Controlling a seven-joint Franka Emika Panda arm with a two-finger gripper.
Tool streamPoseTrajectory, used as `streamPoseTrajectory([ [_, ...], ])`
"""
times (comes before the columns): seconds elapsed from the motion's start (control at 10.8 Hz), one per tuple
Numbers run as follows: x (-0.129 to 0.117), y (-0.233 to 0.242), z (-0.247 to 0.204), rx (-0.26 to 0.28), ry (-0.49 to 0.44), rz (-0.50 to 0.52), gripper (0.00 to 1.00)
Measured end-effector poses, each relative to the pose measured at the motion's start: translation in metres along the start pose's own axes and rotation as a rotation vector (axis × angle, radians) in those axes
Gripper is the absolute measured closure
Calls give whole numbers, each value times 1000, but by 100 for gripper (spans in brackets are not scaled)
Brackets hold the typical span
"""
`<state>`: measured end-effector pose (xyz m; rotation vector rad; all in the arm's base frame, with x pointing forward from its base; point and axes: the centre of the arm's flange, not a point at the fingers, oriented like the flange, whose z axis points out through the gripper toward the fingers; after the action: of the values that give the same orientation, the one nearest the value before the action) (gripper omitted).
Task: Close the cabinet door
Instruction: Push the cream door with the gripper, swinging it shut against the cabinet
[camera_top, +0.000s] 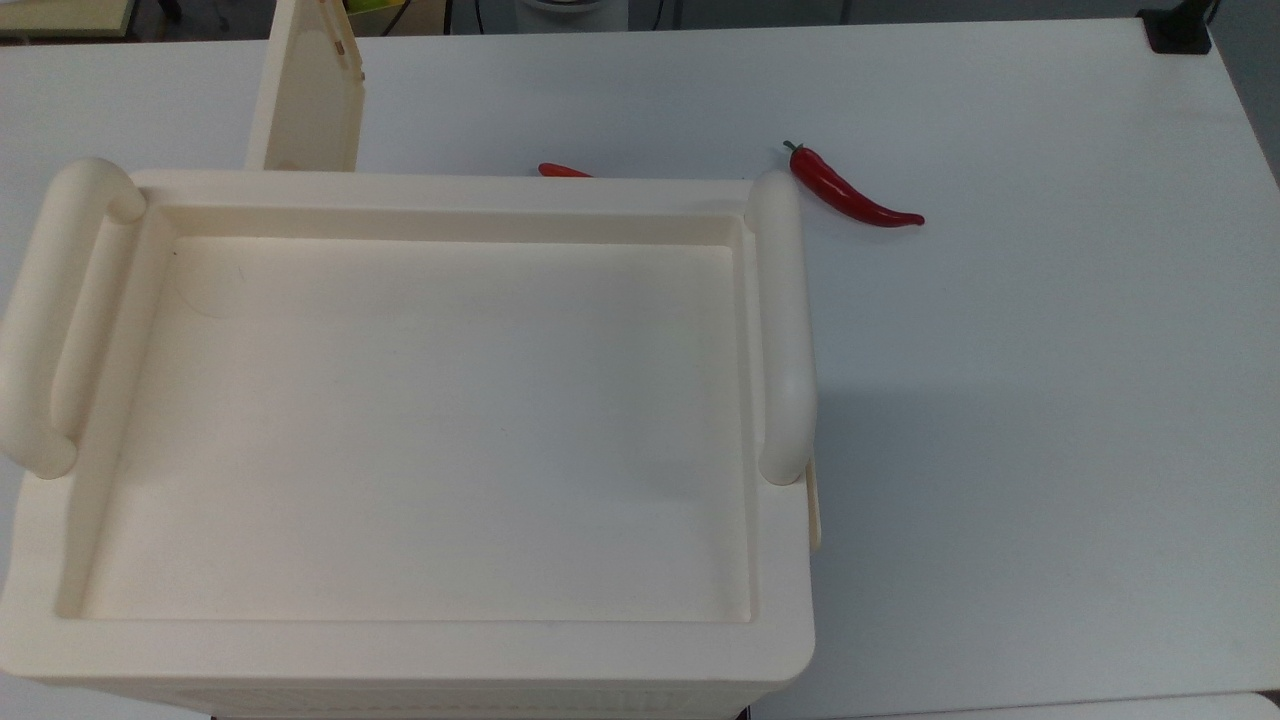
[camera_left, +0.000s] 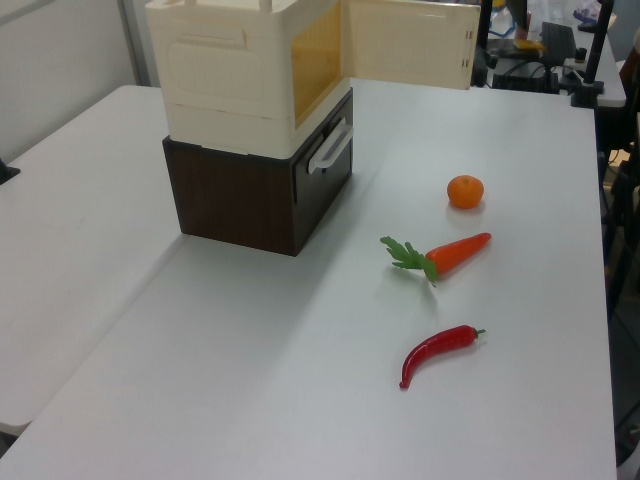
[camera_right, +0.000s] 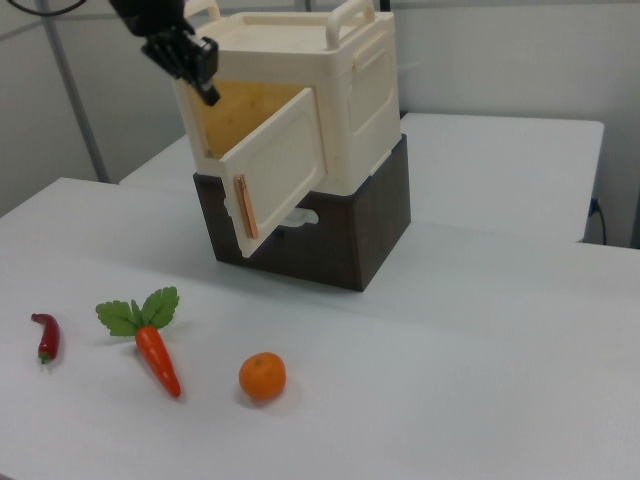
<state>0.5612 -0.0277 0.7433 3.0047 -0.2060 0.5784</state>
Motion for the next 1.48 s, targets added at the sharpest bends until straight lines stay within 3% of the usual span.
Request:
streamPoseTrajectory([
  [0.19, 9, 35, 0, -21, 56, 58, 99],
  [0.46, 19, 78, 34, -65, 39, 126, 99],
  [0.74, 23, 73, 65, -68, -5, 119, 99],
  [0.83, 22, 65, 72, -55, -17, 112, 99],
  [1.11, 24, 29, 84, 51, -26, 103, 99],
  [1.48, 40, -41, 95, 135, 101, 152, 99],
])
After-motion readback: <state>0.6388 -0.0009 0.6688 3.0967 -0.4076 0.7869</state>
